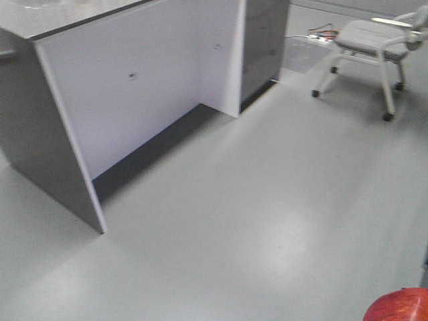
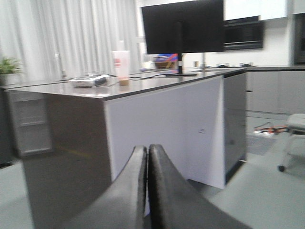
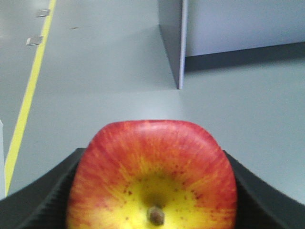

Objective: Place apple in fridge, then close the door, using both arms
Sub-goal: 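Turn the base away from the counter holding the apple in the right gripper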

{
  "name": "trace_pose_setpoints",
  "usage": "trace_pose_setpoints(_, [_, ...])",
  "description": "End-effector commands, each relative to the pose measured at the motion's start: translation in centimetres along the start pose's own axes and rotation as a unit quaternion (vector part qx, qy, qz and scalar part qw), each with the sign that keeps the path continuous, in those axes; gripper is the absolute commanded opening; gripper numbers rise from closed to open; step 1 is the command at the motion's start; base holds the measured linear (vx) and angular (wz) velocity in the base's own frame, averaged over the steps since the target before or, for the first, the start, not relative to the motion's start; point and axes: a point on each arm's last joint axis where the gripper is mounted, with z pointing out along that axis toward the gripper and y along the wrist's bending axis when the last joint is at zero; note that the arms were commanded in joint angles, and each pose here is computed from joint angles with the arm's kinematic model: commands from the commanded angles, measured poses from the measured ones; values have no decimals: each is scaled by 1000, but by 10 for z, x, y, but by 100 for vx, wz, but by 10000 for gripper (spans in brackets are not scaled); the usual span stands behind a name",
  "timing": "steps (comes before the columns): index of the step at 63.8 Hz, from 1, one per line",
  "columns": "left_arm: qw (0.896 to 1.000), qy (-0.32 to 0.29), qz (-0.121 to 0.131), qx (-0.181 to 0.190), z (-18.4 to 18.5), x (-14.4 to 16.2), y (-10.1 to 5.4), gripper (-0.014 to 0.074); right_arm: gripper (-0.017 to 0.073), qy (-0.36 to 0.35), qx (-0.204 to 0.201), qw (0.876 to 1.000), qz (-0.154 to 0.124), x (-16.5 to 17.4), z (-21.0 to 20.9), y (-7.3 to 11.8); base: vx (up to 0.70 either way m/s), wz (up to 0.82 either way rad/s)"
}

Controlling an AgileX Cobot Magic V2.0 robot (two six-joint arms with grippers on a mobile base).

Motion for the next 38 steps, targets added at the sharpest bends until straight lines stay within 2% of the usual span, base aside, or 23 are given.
trace_pose_setpoints(1, [999, -32, -7, 2, -1, 0, 0, -6, 387, -43, 4, 999, -1, -13, -5, 0, -4, 56])
trace_pose_setpoints(38, [999, -32, -7, 2, -1, 0, 0, -6, 387, -43, 4, 999, -1, -13, -5, 0, -5, 63])
